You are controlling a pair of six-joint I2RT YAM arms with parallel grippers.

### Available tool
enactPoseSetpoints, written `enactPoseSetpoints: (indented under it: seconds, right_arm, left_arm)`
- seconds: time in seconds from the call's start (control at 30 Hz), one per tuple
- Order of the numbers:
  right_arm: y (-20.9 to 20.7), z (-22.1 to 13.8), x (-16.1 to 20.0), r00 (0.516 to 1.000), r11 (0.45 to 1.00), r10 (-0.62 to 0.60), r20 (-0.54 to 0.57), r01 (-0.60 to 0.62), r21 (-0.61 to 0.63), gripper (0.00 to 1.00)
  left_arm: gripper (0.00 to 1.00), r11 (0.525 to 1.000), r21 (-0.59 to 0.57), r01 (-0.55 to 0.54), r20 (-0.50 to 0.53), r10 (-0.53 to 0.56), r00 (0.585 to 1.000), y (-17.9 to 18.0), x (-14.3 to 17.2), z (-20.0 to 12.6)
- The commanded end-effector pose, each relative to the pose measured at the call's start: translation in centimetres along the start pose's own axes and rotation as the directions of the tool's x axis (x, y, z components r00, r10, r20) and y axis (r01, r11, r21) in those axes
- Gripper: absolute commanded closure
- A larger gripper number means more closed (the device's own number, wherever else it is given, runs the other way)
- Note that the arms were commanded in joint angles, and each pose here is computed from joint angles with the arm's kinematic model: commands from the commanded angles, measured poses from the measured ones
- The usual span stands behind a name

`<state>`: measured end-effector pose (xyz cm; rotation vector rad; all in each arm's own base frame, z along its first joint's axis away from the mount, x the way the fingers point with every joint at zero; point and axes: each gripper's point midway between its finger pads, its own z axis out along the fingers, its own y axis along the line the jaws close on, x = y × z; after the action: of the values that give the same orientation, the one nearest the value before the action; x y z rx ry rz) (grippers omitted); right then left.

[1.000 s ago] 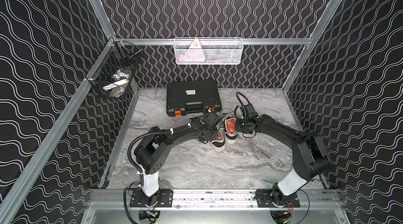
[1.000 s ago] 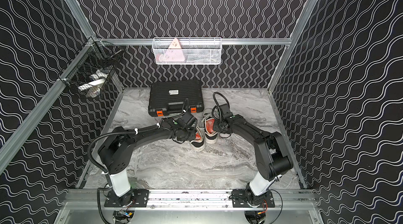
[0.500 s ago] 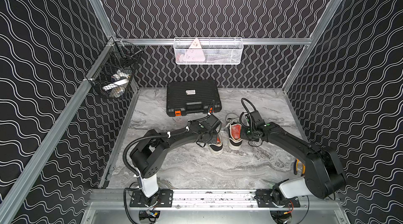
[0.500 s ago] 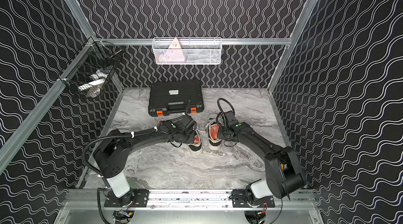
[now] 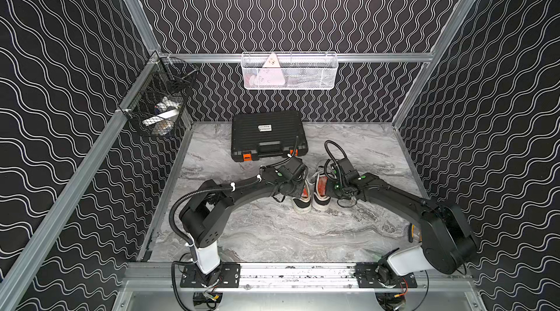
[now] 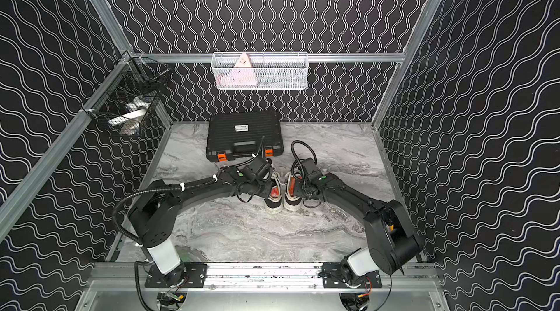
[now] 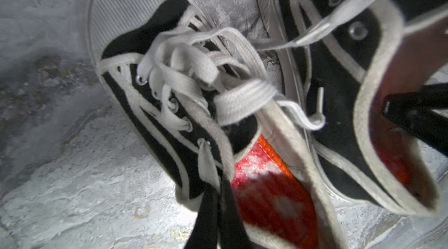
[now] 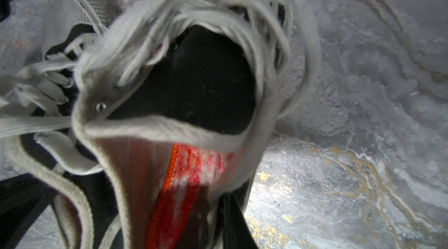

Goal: Insert the insole into the shoe
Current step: Adjust the shoe at the center of the board.

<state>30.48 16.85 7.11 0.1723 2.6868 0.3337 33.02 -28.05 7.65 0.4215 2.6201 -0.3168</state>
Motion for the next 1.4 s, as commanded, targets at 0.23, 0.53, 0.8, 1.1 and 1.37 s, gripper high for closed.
enactPoseSetpoints:
  seconds: [0.23, 0.53, 0.8, 1.1, 1.37]
  right_arm:
    - [-2.6, -0.8, -2.4, 0.988, 0.984, -0.146, 0.049, 0.14, 0.111, 0.81]
    - [-3.0, 0.4, -3.7, 0.994, 0.988, -0.108, 0.031, 0.104, 0.111, 0.48]
    - [-1.3, 2.0, -4.2, 0.979, 0.981, -0.195, 0.055, 0.194, 0.022, 0.75]
    - [0.7, 2.8, -4.9, 0.964, 0.965, -0.253, 0.086, 0.258, -0.055, 0.74]
    - [2.0, 3.0, -5.1, 0.962, 0.959, -0.257, 0.092, 0.265, -0.101, 0.65]
  left_arm:
    - [1.0, 0.988, 0.022, -0.154, 0.106, 0.151, 0.983, -0.5, -1.7, -0.2]
    - [1.0, 0.992, 0.026, -0.127, 0.104, 0.124, 0.987, -0.5, -1.9, -1.0]
    - [1.0, 0.992, 0.047, -0.117, 0.139, 0.11, 0.984, -0.3, -2.5, -0.7]
    - [1.0, 0.993, 0.078, -0.086, 0.16, 0.072, 0.984, 0.4, -3.5, -0.5]
    - [0.98, 0.992, 0.116, -0.054, 0.145, 0.037, 0.989, 0.0, -3.6, -0.3]
